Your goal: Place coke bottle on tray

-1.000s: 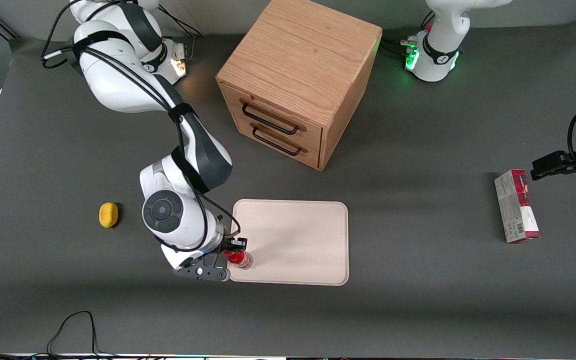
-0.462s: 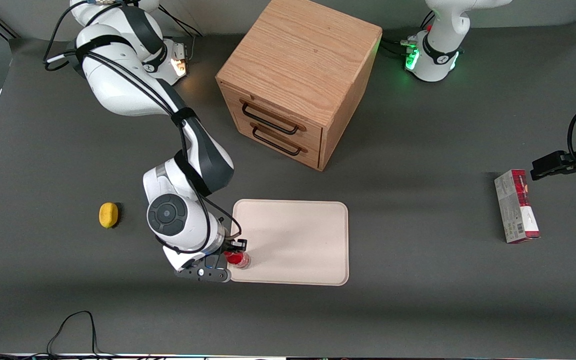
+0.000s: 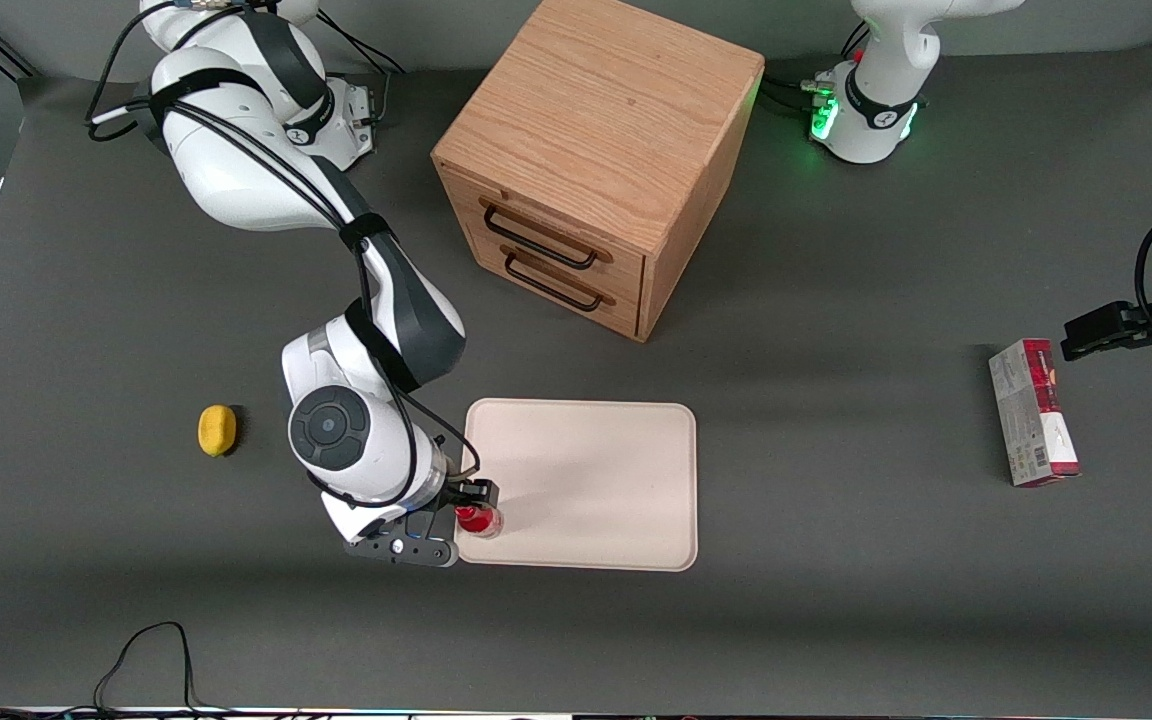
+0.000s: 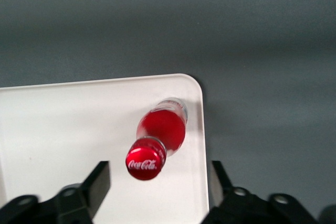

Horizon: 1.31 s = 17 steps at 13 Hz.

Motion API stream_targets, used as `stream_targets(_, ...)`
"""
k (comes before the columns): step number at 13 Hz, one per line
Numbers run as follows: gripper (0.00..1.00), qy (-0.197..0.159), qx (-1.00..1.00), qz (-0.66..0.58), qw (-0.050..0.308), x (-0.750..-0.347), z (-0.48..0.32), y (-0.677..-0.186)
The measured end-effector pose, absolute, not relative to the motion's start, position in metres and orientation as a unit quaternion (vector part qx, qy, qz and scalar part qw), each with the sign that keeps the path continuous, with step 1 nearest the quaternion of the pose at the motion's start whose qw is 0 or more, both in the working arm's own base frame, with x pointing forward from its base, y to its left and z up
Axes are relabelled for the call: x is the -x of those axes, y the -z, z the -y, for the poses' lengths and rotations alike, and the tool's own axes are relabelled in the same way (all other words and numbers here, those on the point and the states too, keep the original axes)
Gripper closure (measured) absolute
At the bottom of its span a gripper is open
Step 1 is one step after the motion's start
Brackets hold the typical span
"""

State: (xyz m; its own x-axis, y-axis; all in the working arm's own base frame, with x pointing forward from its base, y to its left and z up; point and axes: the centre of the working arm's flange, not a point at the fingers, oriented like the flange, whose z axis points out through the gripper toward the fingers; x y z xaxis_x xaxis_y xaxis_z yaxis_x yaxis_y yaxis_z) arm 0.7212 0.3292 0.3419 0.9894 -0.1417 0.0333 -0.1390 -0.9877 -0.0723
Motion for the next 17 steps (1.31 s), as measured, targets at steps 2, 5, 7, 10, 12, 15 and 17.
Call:
stream_targets(2, 0.0, 0.02, 0.997, -0.071, 0.035, -0.721, -0.329, -0.342)
stream_targets(5, 0.0, 0.015, 0.997, -0.075, 0.03, -0.721, -0.321, -0.36)
stream_targets(7, 0.0, -0.003, 0.996, -0.086, 0.019, -0.72, -0.289, -0.391)
stream_targets(10, 0.0, -0.021, 0.998, -0.047, 0.034, -0.705, -0.208, -0.447)
stream_targets(12, 0.0, -0.028, 0.999, -0.017, 0.033, -0.674, -0.144, -0.483)
stream_targets(15, 0.0, -0.033, 0.999, 0.006, 0.024, -0.614, -0.084, -0.519)
stream_targets(17, 0.0, -0.032, 0.999, 0.014, 0.035, -0.571, -0.059, -0.541)
